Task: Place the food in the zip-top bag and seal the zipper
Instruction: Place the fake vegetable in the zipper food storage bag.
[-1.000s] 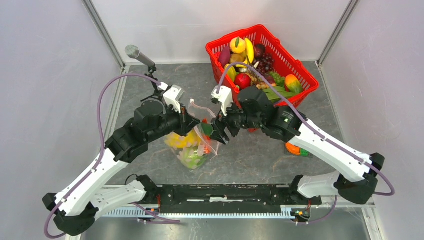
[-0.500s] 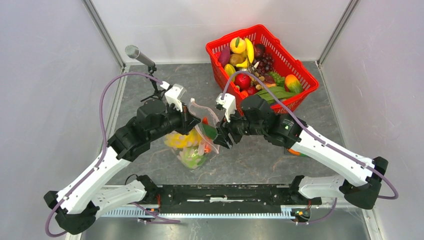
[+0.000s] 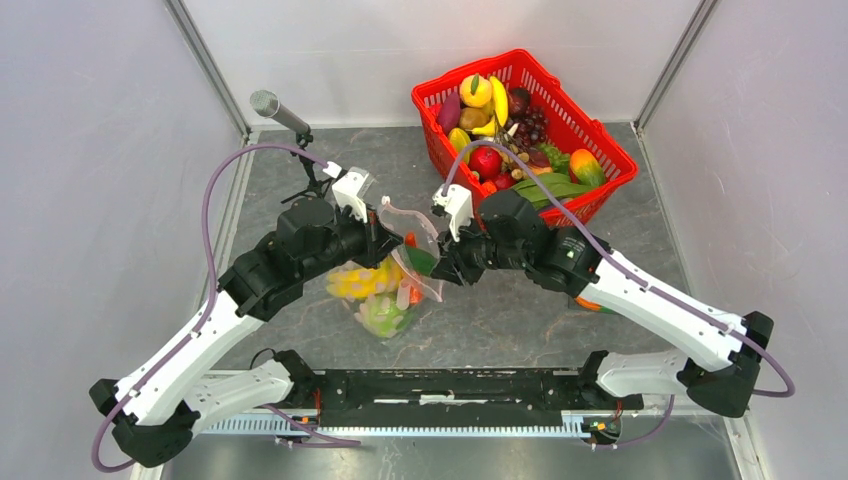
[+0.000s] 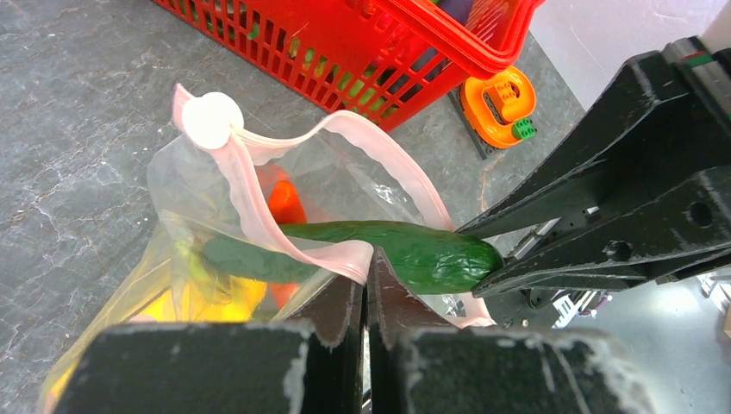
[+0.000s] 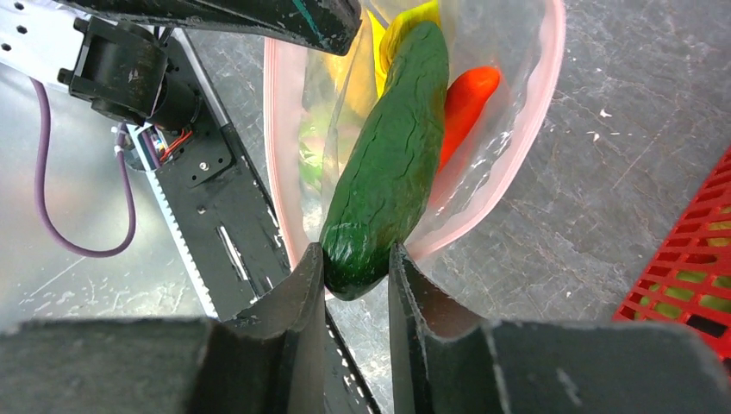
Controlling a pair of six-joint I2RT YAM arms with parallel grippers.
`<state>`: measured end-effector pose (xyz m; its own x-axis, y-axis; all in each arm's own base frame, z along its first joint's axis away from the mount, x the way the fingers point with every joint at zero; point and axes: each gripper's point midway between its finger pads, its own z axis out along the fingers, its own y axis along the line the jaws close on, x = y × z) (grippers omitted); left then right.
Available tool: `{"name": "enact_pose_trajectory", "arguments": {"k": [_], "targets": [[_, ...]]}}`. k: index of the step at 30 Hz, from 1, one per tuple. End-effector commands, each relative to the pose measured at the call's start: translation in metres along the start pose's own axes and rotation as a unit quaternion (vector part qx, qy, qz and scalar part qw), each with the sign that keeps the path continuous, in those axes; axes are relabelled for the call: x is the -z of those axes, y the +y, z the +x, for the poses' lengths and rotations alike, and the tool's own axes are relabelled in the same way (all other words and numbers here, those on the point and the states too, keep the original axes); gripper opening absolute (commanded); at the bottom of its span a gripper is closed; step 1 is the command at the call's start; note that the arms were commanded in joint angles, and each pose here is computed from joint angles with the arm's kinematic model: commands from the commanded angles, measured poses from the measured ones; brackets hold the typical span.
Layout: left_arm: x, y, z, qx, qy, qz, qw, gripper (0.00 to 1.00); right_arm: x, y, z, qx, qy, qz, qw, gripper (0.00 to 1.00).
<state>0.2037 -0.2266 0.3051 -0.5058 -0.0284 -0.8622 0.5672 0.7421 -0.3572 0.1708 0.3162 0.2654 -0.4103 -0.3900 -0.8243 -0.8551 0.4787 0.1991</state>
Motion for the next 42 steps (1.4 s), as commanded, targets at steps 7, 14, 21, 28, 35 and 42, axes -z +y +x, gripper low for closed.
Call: {"name": "enact_pose_trajectory", "arguments": {"k": [7,14,21,28,35,42], "targets": [[0.0,-0.011,-0.015,0.0,-0.022,0.022,1.0,0.02,0.038,0.003,-0.061,0.037,-0.124,0.017,0.991,0.0],[0.004,-0.027,-0.022,-0.022,-0.021,0.063,0.998,0.02,0.001,0.018,-0.036,0.138,-0.026,-0.069,0.988,0.0],[0.006,-0.025,-0.024,-0.031,-0.021,0.056,0.998,0.02,0.015,0.025,-0.047,0.293,-0.053,-0.105,0.949,0.0],[0.012,-0.04,-0.027,-0.049,-0.02,0.096,0.994,0.02,0.015,0.023,-0.063,0.366,-0.084,-0.103,0.921,0.0],[0.009,-0.057,-0.021,-0.058,0.0,0.15,0.987,0.02,-0.01,0.004,-0.057,0.375,-0.058,-0.072,0.922,0.03],[0.007,-0.062,-0.018,-0.054,0.006,0.162,0.985,0.02,-0.017,0.004,-0.066,0.384,-0.097,-0.063,0.916,0.05]]}}
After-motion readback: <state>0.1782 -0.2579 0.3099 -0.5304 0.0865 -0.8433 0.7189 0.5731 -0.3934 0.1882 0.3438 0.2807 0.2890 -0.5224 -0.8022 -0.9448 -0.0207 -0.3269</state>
